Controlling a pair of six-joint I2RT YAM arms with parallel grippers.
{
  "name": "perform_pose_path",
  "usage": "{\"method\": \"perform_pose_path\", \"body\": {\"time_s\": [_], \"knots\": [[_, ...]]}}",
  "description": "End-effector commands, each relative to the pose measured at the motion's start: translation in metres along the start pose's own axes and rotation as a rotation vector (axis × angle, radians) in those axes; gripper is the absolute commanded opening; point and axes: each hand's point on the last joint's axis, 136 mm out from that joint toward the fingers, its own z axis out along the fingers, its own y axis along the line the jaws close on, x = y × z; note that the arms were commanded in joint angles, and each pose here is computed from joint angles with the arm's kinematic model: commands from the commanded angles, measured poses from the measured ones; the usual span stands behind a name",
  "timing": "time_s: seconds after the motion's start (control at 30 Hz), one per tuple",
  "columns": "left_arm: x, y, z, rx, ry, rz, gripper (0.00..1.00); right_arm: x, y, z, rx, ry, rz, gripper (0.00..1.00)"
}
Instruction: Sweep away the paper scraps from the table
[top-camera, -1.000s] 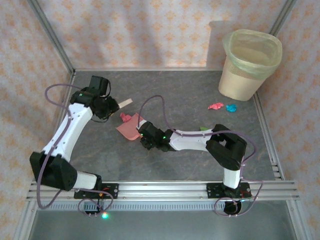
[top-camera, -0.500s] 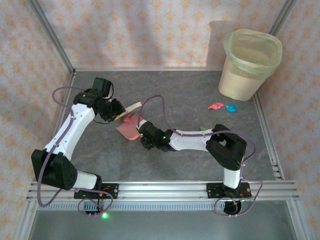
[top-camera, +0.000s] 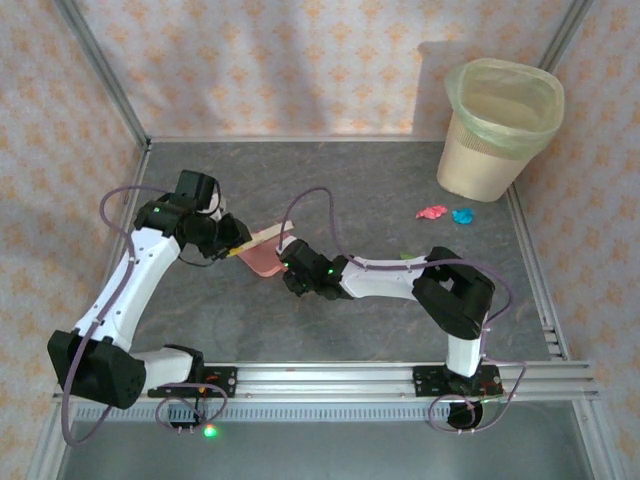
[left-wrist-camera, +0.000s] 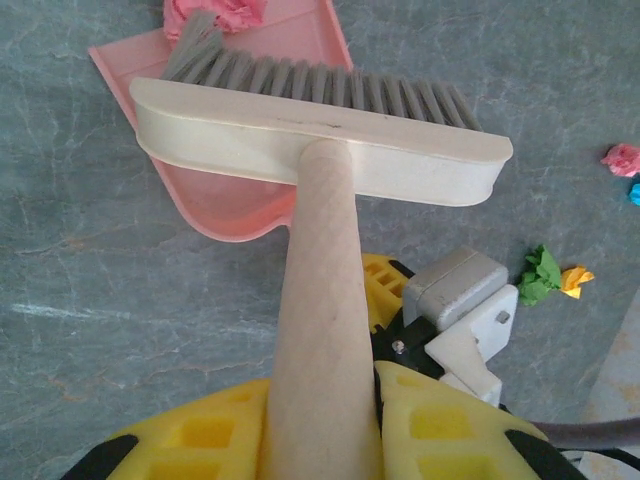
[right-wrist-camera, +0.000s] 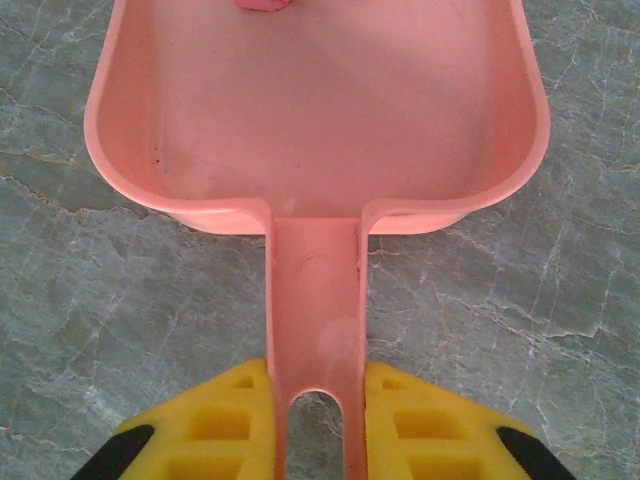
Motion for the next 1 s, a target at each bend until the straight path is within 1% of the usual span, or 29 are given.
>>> {"method": "perform_pose_path", "body": {"time_s": [0.0,0.1,0.23,0.33,0.4,0.47,0.63,0.8,0.97], "knots": [[-0.013,-0.016,-0.029,0.061,-0.108,0.015,0.00,0.001,-0.004,0.001,0.013,0.003,0.024,0.00],[-0.022,-0.032,-0.040,0.093,-0.127,0.024,0.00,0.001,-0.004,0.001,0.013,0.003,0.022,0.00],[-0.038,-0.036,-0.048,0.067,-0.177,0.024,0.00,0.001,-0.004,0.001,0.012,0.003,0.024,0.00],[-0.054,-0.024,-0.046,0.005,-0.224,-0.003,0.00,0.001,-0.004,0.001,0.010,0.003,0.022,0.00],[-0.062,-0.011,-0.039,-0.047,-0.233,-0.026,0.00,0.001,-0.004,0.001,0.009,0.003,0.022,0.00],[-0.065,0.000,-0.030,-0.084,-0.211,-0.042,0.00,0.001,-0.004,0.001,0.010,0.003,0.022,0.00],[-0.065,0.015,-0.004,-0.113,-0.131,-0.061,0.00,0.002,-0.003,0.003,0.006,0.009,0.023,0.00],[-0.046,0.008,0.018,-0.068,-0.012,-0.035,0.00,0.004,-0.002,0.006,0.005,0.022,0.025,0.00],[-0.021,0.001,0.016,-0.044,0.048,0.026,0.00,0.004,-0.003,0.007,0.014,0.018,0.033,0.00]]}}
